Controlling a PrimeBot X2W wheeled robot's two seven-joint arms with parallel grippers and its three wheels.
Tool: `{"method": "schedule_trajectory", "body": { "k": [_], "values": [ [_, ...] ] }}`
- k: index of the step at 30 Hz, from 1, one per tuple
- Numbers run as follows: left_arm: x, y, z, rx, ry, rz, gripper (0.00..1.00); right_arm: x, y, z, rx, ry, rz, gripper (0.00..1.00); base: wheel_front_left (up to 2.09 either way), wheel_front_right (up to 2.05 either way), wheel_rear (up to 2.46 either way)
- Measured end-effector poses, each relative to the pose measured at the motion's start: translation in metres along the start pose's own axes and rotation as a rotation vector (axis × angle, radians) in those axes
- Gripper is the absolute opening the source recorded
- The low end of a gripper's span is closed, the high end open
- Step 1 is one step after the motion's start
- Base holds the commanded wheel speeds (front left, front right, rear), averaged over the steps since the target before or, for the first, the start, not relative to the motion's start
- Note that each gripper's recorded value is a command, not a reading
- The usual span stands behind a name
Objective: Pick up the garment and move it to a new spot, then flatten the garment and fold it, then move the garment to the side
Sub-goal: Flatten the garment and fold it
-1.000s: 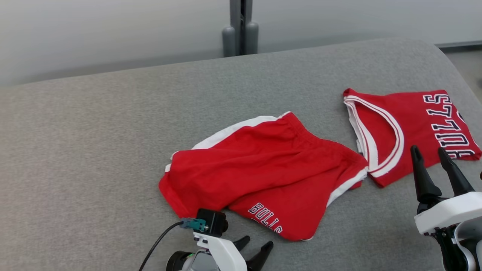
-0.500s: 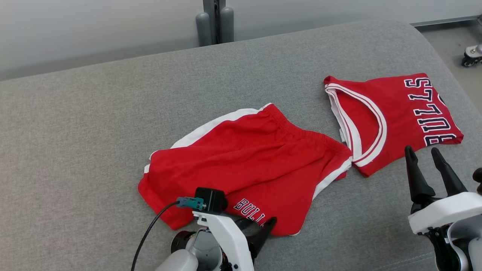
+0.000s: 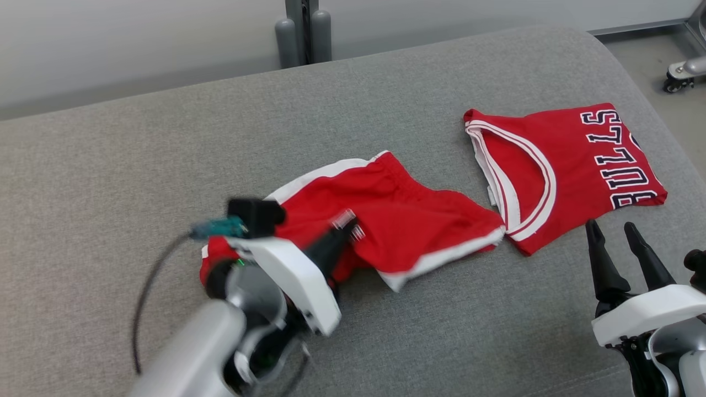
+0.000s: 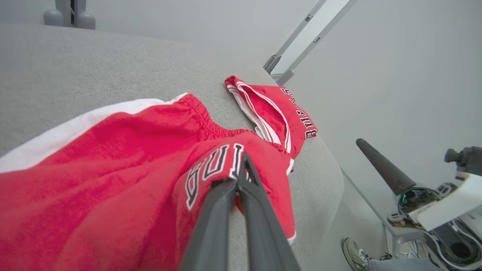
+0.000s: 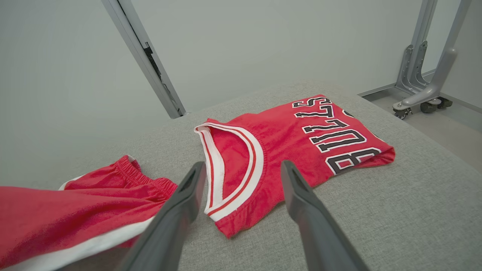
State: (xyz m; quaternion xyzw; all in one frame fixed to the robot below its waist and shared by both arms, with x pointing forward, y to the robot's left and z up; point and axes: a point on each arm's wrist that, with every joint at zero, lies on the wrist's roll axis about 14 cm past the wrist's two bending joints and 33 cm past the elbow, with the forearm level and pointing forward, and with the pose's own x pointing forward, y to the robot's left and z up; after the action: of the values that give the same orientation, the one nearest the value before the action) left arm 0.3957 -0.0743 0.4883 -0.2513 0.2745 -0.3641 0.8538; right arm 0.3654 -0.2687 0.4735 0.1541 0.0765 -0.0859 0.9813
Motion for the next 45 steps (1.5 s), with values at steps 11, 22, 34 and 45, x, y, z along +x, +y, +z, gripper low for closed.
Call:
{"method": "schedule_trajectory", "body": {
  "k": [11,22,34,45],
  "values": [
    [0.022,0.056,0.061,0.032,-0.035,0.136,0.0,0.004,-0.003,-0.011,0.002,0.033,-0.018,1.0,0.0,0.0,0.0],
    [0.056,0.12,0.069,0.032,-0.035,0.313,1.0,0.018,0.01,-0.024,-0.004,0.082,0.011,1.0,0.0,0.0,0.0],
    [0.036,0.087,0.085,0.311,-0.186,0.241,1.0,0.014,0.029,-0.02,0.004,0.074,0.073,1.0,0.0,0.0,0.0],
    [0.063,0.09,0.068,0.526,0.083,0.283,1.0,0.015,0.033,-0.023,-0.005,0.093,0.081,1.0,0.0,0.0,0.0]
  ]
}}
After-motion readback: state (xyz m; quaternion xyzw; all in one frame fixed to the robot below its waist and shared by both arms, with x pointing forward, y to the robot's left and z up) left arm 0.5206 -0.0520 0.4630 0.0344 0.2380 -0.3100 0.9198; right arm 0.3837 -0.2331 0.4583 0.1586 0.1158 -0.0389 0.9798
